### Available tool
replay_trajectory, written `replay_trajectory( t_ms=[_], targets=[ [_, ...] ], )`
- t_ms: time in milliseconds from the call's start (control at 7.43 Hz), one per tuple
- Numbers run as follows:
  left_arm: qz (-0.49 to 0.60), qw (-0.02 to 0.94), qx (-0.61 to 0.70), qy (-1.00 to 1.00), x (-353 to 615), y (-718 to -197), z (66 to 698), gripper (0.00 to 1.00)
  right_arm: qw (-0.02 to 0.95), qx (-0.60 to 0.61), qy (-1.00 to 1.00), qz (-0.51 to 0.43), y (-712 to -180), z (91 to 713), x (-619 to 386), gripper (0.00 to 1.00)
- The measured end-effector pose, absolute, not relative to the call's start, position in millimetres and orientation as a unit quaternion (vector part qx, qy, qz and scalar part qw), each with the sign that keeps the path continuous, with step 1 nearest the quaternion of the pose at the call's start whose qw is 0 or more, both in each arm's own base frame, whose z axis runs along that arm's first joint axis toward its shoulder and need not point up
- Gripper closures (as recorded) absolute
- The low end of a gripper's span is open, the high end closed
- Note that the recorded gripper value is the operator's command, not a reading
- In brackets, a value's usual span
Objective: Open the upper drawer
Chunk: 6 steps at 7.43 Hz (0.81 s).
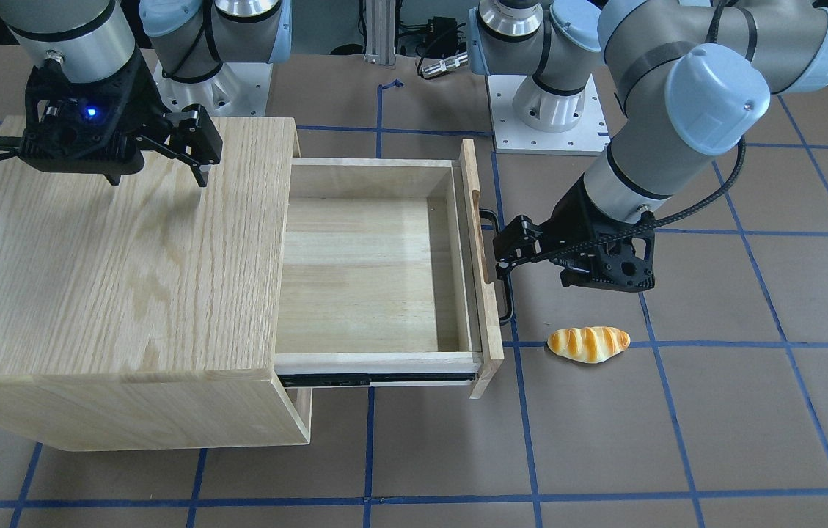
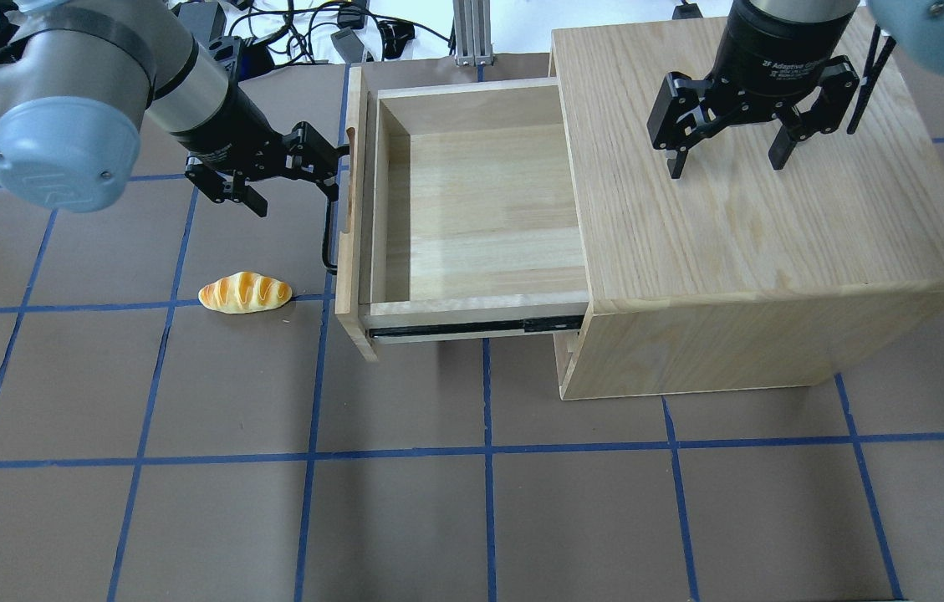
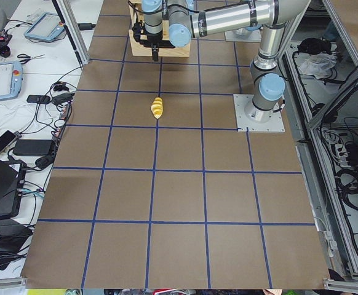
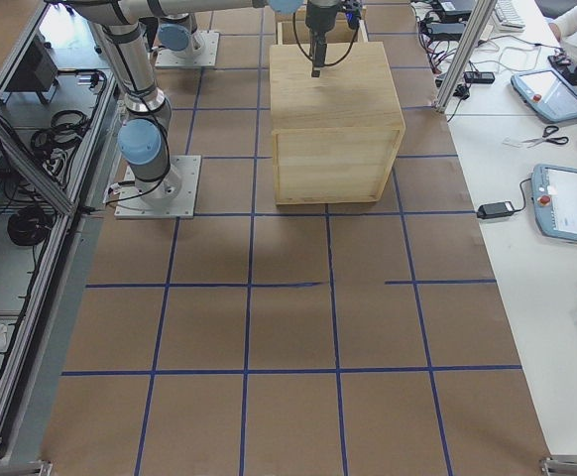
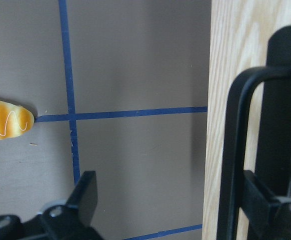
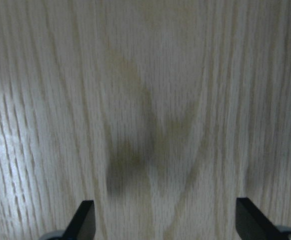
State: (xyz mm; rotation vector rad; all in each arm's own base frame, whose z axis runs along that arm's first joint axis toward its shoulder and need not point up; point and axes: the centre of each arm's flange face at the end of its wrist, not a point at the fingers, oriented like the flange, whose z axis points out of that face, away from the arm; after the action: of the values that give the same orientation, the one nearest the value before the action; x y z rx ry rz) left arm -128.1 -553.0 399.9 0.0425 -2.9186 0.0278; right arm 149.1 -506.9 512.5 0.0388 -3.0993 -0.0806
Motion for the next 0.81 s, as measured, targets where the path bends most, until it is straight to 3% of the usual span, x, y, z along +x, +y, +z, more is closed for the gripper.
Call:
replay_trajectory(
  t_ms=[808],
  targets=[
    [0.015,0.041,0.036,-0.998,-124.5,-498.4,491.5,0.0,0.021,0.013,-0.999,-0.026,-506.8,512.2,149.1,0.0]
  ],
)
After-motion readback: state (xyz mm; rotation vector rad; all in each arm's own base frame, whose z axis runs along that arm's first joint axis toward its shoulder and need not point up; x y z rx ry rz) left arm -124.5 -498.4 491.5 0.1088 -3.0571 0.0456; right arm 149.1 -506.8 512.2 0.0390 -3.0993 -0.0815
